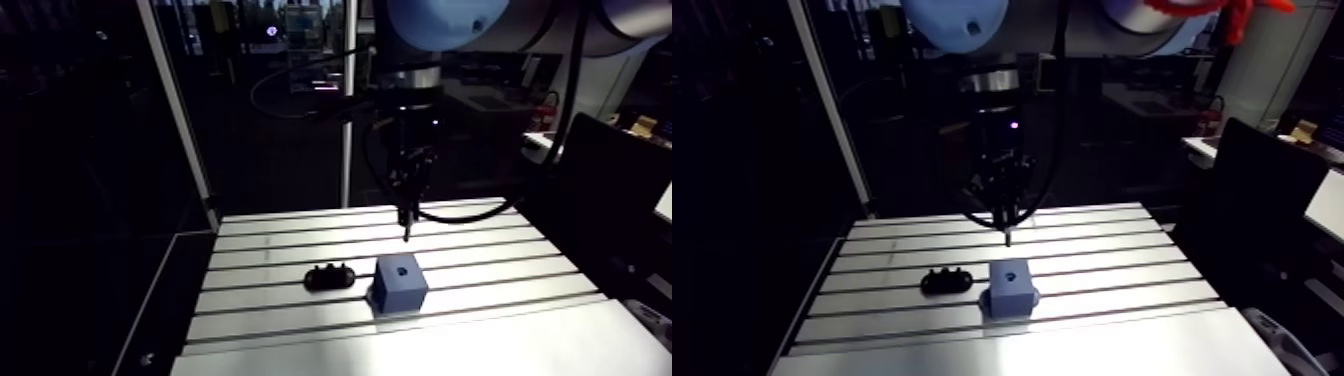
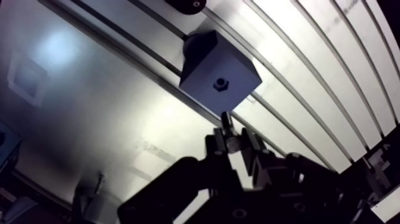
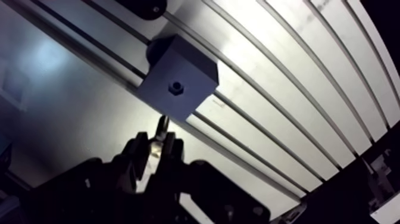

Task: Pick up the M10 bolt and insert it into the hex recess until seated.

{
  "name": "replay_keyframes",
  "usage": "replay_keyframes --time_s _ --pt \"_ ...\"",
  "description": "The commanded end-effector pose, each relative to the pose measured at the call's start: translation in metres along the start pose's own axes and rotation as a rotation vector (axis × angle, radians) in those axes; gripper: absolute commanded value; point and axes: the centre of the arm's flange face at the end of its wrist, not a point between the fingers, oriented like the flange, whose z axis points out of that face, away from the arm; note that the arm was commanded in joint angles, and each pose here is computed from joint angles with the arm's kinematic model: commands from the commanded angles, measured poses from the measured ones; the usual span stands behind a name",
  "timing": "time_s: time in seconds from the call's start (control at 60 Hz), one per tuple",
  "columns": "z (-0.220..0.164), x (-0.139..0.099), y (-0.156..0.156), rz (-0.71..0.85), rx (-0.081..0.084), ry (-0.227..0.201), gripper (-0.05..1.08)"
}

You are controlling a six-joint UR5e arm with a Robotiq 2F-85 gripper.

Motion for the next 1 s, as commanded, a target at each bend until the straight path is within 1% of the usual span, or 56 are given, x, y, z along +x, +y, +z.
replay_keyframes --time_s 0.017,0.133,0.217,0.35,0.617,0.683,0.7,0.767,0.833,1.0 --pt "0.013 0.003 -0.002 0.005 -0.029 0.025 0.81" --pt "0.018 0.002 -0.003 0.01 -0.028 0.027 0.81" --pt "0.02 0.003 -0.004 0.013 -0.034 0.037 0.81" --pt "0.024 0.003 -0.004 0.015 -0.035 0.037 0.81" --pt "0.031 0.003 -0.005 0.015 -0.027 0.026 0.81" --pt "0.032 0.004 -0.005 0.017 -0.03 0.029 0.81" --pt "0.032 0.004 -0.004 0.02 -0.036 0.034 0.81" --pt "0.033 0.005 -0.004 0.019 -0.04 0.042 0.82" --pt "0.037 0.006 -0.003 0.02 -0.035 0.038 0.82" --pt "0.039 0.006 -0.003 0.02 -0.033 0.034 0.81"
